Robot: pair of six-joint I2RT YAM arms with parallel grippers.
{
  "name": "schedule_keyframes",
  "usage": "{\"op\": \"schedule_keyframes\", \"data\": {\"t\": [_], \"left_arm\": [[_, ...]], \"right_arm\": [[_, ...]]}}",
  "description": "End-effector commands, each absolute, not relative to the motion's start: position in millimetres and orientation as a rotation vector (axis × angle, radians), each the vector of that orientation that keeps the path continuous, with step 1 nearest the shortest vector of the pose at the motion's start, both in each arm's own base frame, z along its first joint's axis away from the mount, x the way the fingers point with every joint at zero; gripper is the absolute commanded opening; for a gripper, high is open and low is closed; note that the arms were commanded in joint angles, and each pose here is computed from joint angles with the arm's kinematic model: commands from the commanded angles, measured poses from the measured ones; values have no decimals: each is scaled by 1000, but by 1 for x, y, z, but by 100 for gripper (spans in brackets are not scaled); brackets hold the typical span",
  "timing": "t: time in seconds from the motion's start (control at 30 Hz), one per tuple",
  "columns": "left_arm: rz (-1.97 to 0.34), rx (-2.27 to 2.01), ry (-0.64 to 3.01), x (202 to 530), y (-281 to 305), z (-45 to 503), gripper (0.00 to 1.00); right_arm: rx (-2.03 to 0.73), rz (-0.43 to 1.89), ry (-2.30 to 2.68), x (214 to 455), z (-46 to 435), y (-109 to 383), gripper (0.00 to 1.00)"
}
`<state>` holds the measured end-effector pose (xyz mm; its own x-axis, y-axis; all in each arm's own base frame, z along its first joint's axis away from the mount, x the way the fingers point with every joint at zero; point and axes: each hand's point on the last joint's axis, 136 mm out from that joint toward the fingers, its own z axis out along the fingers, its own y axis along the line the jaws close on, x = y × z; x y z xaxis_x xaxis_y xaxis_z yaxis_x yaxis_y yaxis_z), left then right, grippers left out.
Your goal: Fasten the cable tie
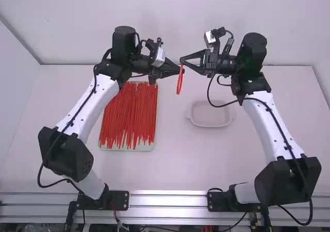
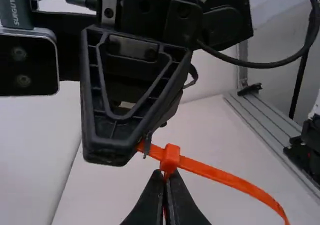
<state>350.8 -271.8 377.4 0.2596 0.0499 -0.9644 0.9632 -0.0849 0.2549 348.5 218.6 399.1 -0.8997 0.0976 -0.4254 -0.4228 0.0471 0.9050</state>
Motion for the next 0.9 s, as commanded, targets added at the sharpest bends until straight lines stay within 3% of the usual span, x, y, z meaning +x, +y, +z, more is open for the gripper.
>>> {"op": "schedule_keyframes", "data": {"t": [0.0, 0.57, 0.87], "left_arm": [[-1032, 1396, 1112, 358, -276, 356, 2], [-1065, 1295, 1419, 367, -270, 268, 2], [-1176, 1233, 1573, 353, -266, 227, 2]], "right_arm": [[-419, 1918, 1927, 337, 412, 221, 0], [-490, 1944, 1846, 328, 440, 220, 0], [-526, 1935, 1796, 323, 452, 219, 0]]}}
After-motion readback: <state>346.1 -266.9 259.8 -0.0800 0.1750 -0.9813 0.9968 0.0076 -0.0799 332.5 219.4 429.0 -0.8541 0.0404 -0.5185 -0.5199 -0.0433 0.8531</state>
